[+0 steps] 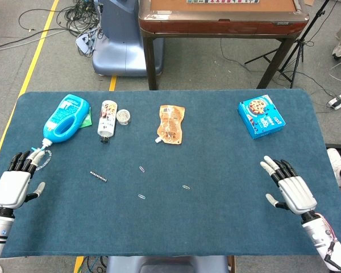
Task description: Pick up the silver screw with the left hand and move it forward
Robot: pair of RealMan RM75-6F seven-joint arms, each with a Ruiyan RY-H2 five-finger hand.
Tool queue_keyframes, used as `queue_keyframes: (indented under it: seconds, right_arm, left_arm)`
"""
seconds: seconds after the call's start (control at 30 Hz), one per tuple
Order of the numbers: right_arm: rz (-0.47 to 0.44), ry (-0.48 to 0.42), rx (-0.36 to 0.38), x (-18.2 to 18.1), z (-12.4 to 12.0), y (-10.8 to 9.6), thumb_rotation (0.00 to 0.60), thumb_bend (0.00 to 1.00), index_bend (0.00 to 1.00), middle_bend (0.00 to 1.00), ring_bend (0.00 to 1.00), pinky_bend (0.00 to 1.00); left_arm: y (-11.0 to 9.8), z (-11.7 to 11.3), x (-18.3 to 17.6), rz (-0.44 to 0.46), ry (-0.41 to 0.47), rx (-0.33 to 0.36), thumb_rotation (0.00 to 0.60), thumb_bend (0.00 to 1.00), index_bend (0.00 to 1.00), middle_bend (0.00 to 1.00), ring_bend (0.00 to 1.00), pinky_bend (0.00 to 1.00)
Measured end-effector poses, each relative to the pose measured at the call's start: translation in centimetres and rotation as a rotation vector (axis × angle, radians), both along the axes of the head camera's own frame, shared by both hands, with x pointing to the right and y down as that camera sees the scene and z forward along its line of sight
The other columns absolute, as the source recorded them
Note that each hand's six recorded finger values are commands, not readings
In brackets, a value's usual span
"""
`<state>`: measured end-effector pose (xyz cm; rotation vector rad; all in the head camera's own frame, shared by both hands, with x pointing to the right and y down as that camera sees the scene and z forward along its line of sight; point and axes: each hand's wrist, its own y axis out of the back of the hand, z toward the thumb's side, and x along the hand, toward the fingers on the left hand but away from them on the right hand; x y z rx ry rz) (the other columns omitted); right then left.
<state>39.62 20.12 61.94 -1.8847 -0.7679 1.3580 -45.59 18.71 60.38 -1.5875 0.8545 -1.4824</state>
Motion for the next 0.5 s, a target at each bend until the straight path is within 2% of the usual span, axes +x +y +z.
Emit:
queue_keyframes:
  seconds: [0.5]
  right_arm:
    - [-0.010, 0.000, -0.013, -0.38, 0.37, 0.25, 0.600, 0.30, 0.00, 0.00, 0.00, 0.00]
  left_arm:
    - [0.03, 0.09, 0.20, 0.015, 0.003, -0.004, 0.600, 0.36, 0.02, 0.00, 0.00, 0.00]
